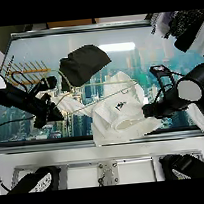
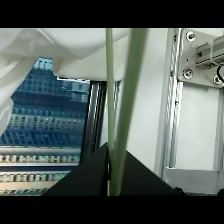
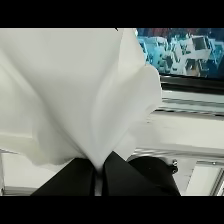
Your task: Fold the clothes and pants, and hang the long-sleeved shirts on hangers.
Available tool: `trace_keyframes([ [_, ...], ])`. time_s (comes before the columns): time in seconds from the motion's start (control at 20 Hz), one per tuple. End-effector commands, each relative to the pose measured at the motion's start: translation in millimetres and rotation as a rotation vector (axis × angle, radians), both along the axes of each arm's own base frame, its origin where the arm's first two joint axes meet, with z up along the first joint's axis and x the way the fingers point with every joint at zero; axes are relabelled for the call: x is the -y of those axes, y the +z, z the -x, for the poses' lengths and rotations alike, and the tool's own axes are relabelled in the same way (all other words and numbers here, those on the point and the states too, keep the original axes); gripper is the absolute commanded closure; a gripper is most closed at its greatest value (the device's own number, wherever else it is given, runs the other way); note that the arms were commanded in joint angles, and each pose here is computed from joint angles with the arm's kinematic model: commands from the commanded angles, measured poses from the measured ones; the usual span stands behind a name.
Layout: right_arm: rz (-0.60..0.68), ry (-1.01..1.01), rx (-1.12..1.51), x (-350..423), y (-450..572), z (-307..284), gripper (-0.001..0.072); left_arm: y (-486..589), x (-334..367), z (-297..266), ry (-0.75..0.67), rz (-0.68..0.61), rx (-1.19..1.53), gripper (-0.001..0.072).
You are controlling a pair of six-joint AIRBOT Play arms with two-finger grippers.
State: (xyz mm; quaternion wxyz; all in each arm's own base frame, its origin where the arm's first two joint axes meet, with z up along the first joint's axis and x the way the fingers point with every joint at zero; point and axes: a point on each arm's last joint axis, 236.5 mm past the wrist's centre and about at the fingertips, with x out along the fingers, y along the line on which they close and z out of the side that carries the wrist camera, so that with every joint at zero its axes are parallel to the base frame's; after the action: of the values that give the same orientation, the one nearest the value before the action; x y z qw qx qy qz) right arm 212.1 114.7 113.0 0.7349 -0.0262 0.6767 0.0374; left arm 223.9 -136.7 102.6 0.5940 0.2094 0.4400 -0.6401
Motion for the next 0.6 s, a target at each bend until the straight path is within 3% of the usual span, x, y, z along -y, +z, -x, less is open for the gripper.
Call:
trace_keyframes([
  [0.0,0.016,0.0,0.022,5,3,-5,0.0689,-9,4,26,-0.018,0.008,-0.033,0.0694],
  [0.3,-0.001,-0.046,0.036,11,9,-11,0.0689,-33,24,79,-0.149,-0.002,-0.127,0.0694],
  [0.55,-0.003,-0.045,0.037,10,10,-11,0.0688,-42,36,74,-0.157,-0.006,-0.111,0.0694],
])
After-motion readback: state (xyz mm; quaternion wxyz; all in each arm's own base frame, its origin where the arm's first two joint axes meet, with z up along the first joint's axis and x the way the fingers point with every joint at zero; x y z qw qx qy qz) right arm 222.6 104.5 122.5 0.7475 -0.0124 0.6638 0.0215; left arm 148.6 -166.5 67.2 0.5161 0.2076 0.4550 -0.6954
